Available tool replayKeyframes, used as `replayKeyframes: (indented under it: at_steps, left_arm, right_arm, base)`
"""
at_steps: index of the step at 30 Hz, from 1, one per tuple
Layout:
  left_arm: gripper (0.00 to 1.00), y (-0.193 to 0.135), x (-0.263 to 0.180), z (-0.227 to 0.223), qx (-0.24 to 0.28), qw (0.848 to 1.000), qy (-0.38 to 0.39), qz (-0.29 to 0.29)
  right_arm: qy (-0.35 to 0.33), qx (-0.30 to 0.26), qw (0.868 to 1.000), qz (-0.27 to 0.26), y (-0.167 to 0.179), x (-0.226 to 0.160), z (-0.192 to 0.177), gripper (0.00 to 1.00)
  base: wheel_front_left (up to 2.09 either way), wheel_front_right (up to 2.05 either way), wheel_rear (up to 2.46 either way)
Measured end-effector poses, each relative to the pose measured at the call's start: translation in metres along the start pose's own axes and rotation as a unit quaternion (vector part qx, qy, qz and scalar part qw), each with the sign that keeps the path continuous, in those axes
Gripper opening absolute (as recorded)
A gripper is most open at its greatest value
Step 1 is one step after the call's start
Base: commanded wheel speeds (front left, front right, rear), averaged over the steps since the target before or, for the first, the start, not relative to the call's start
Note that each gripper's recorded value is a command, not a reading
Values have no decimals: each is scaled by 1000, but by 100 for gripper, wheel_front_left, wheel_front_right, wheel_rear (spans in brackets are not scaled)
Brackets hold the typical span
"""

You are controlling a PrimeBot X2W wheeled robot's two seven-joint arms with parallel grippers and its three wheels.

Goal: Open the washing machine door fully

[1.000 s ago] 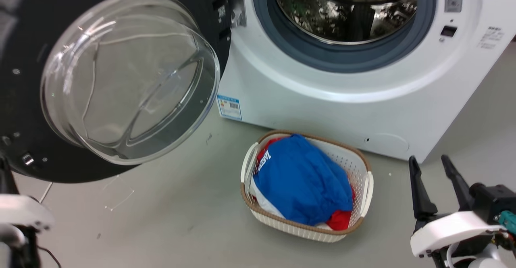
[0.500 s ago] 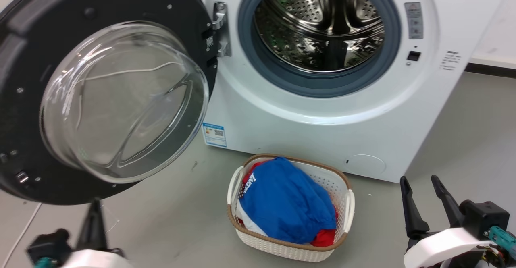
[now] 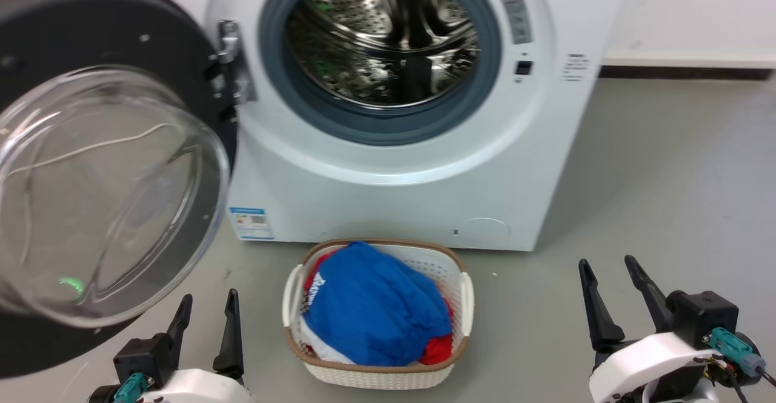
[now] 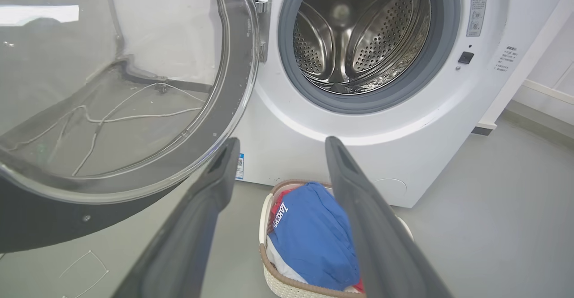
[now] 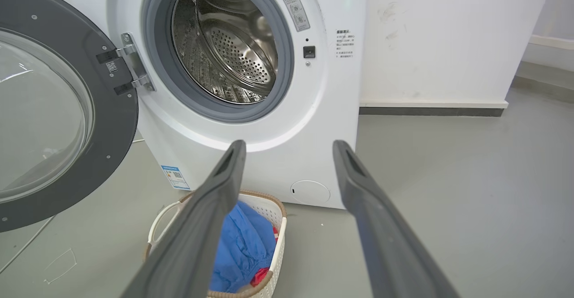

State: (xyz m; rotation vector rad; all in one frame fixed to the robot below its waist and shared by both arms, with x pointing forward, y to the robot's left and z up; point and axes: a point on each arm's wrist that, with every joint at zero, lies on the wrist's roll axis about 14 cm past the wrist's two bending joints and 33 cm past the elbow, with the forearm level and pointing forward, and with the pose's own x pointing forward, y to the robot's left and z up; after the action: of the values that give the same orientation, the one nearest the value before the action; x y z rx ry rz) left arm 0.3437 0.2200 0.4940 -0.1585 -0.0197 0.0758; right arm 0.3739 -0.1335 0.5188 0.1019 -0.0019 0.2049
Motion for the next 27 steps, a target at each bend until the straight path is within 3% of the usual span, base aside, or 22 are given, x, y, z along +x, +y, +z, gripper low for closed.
replayKeyframes:
  at_steps: [11, 27]
  left_arm:
    - [100, -37, 25, -10, 17, 999, 11, -50]
    - [100, -41, 30, -7, 18, 998, 2, -55]
  right_arm:
    - [2, -1, 999, -53, -31, -24, -4, 100]
    - [2, -9, 998, -55, -32, -25, -5, 100]
  base:
    - [0, 0, 0]
    - [0, 0, 0]
